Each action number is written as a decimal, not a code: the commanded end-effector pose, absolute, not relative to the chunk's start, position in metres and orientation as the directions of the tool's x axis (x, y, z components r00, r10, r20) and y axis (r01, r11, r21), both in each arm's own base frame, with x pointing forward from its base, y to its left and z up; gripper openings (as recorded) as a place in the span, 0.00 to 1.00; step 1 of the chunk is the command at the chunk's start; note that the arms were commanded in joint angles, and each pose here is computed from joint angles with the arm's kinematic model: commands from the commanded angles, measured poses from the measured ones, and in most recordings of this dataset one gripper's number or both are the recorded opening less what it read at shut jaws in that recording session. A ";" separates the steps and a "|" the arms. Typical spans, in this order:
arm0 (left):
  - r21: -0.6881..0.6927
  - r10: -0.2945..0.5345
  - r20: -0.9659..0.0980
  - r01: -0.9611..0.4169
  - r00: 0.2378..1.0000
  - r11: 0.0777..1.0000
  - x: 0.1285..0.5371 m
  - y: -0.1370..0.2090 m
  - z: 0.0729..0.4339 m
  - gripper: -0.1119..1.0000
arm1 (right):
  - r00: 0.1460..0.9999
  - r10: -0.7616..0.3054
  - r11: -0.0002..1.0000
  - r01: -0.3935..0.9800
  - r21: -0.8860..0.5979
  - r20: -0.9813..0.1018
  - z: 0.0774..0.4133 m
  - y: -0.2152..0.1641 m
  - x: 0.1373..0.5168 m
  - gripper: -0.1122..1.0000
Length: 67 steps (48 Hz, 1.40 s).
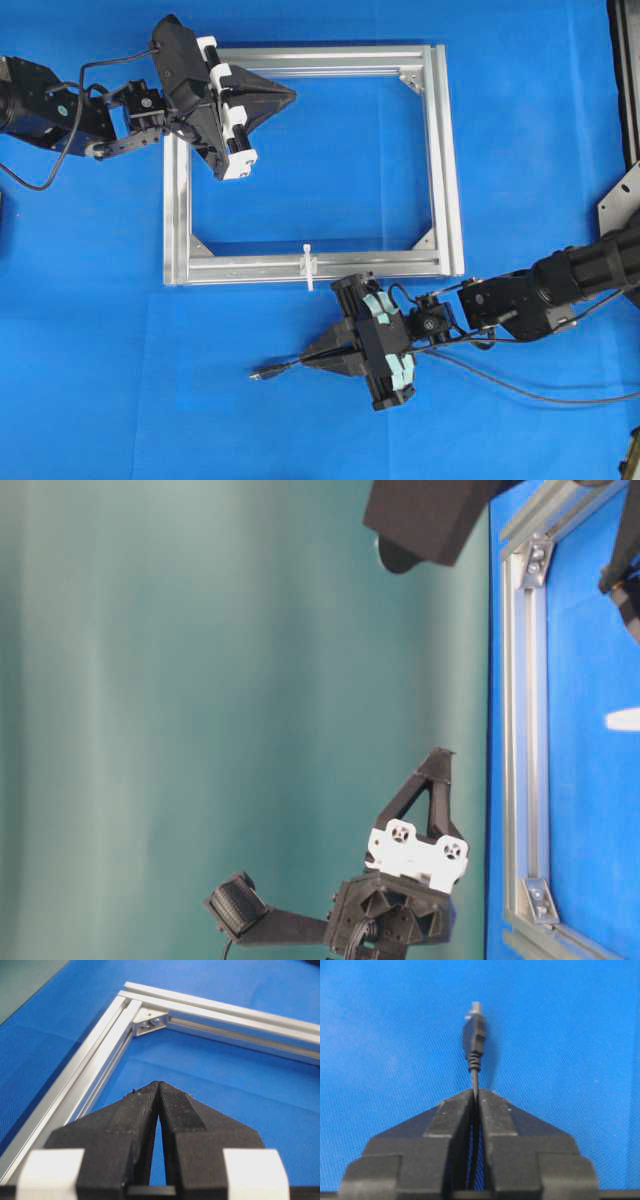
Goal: Insert the wire through the string loop located in the center.
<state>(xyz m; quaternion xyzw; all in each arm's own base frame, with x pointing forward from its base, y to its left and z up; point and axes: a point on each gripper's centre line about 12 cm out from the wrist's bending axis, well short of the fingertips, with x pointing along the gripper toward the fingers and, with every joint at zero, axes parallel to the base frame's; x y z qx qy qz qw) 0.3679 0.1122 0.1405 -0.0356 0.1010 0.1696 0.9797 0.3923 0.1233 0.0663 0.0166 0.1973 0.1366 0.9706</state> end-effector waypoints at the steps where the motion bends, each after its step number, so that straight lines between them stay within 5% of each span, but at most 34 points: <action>1: -0.037 0.325 -0.168 -0.336 0.931 0.941 0.370 0.112 0.155 0.10 | 0.896 0.281 0.960 -0.267 0.088 -0.344 0.076 0.126 0.397 0.08; 26: -0.037 0.325 -0.169 -0.336 0.930 0.941 0.369 0.112 0.154 0.10 | 0.899 0.279 0.960 -0.262 0.096 -0.338 0.080 0.125 0.396 0.08; 53: -0.037 0.325 -0.168 -0.336 0.931 0.941 0.370 0.112 0.155 0.10 | 0.891 0.273 0.962 -0.257 0.095 -0.363 0.147 0.121 0.389 0.08; 67: -0.036 0.324 -0.168 -0.335 0.931 0.942 0.370 0.112 0.155 0.10 | 0.894 0.274 0.962 -0.258 0.094 -0.354 0.156 0.120 0.388 0.08</action>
